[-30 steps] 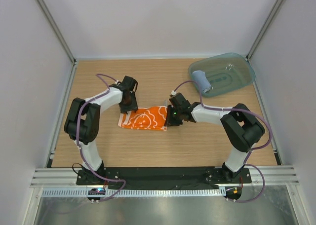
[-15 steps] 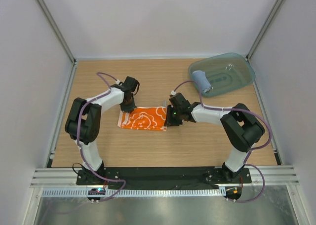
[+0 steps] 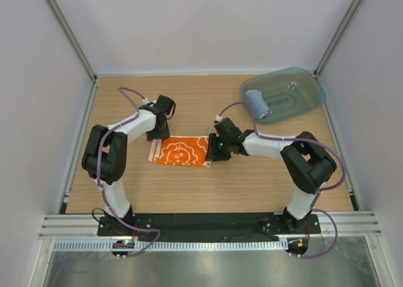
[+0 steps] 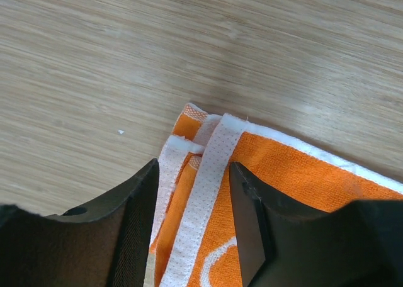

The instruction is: Roll the towels

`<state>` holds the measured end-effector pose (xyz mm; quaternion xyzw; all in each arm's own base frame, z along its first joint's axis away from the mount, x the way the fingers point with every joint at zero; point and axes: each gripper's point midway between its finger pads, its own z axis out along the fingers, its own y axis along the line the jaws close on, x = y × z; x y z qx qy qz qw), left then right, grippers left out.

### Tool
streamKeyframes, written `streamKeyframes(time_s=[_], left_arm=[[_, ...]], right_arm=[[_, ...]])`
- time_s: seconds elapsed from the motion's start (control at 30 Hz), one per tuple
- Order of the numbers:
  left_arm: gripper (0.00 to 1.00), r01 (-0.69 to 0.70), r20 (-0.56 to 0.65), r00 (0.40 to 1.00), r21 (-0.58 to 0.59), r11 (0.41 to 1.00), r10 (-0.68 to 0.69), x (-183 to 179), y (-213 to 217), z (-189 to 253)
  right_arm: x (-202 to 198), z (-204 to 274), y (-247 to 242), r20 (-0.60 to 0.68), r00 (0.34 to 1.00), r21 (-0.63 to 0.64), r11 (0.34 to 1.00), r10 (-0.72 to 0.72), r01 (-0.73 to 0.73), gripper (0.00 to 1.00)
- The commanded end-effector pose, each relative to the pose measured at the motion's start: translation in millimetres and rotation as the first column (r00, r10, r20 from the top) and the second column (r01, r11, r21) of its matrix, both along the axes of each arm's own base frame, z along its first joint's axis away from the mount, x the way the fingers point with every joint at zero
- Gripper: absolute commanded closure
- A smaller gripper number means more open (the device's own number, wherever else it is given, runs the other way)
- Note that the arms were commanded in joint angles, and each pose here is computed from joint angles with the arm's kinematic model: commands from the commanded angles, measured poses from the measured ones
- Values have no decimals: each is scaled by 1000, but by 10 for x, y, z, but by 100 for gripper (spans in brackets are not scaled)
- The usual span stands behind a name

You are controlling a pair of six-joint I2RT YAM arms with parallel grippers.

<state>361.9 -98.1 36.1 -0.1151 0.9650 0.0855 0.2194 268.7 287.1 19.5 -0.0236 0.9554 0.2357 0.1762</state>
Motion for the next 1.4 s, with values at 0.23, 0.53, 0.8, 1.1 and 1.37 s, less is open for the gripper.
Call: streamKeyframes(time_s=[0.23,0.53,0.8,1.1,1.37], left_arm=[[43,-39,200,979,-9,999,40,49,113,962],[69,103,178,982,-193,976,-68,-433,-427,844],[65,131,129,987,-323,937,-93,-592,-715,470],[60,-14,-20,1000,-168,986,11,-738,-253,-239],[54,-103,-46,994,-148,984,97,-785,-30,-410]], right_arm=[[-159,105,-377,-50,998,-211,977,28,-38,37],[-89,742,137,32,993,75,991,113,-115,60],[-115,527,500,-51,987,242,960,155,-138,69],[-323,-136,198,-188,979,148,988,78,-50,74],[-485,-372,-121,-227,974,52,999,25,-13,75]])
